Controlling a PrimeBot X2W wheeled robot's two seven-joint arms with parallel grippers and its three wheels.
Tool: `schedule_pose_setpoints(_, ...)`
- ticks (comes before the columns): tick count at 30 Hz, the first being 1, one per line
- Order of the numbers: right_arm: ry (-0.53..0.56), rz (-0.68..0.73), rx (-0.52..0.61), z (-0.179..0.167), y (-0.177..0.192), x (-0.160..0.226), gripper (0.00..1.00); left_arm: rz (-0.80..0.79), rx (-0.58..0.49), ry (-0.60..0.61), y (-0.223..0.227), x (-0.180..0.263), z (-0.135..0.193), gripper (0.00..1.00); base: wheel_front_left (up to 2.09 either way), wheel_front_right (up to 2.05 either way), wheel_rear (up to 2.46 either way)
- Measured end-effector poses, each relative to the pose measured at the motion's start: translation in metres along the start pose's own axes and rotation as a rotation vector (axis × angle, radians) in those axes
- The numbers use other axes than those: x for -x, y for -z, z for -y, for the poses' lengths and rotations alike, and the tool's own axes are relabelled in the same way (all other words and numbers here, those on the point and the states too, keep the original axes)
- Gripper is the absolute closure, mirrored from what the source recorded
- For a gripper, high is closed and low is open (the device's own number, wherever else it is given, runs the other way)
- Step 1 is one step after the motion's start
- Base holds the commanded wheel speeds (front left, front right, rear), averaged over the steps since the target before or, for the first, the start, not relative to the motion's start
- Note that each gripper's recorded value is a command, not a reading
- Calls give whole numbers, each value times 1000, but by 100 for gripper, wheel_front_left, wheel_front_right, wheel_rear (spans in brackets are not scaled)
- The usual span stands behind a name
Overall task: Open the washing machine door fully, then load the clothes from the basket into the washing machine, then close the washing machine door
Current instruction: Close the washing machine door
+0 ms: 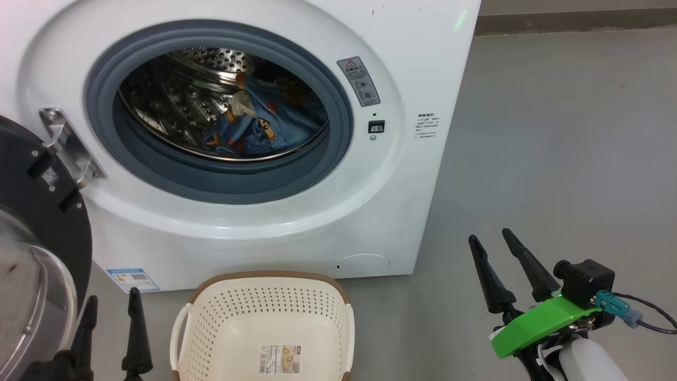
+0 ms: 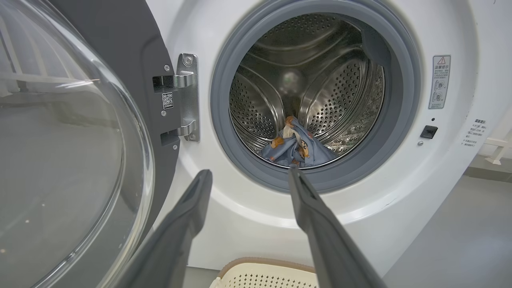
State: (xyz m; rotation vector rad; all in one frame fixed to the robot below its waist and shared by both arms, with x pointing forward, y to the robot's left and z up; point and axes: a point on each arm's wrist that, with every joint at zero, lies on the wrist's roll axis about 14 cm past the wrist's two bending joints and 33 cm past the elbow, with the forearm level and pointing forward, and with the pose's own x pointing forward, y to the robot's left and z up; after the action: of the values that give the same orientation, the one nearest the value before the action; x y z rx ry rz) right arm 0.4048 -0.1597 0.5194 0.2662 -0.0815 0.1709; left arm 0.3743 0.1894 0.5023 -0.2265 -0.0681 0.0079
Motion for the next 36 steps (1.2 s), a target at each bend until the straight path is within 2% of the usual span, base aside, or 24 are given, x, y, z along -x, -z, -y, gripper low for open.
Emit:
schedule_pose_setpoints(11,1,-3,0,0,1,1,0,5,7,1,-1,-1,1,0,-64,64,0)
schedule_pose_setpoints(26,-2,-11,3,0,3,0,0,11,7,-1,-4,-1,0,0,-171,171,0)
schedule_pose_setpoints(36,-3,-16,1,0,5,-1,0,8,7,-7,-2,-1,-2,0,-44,44,0)
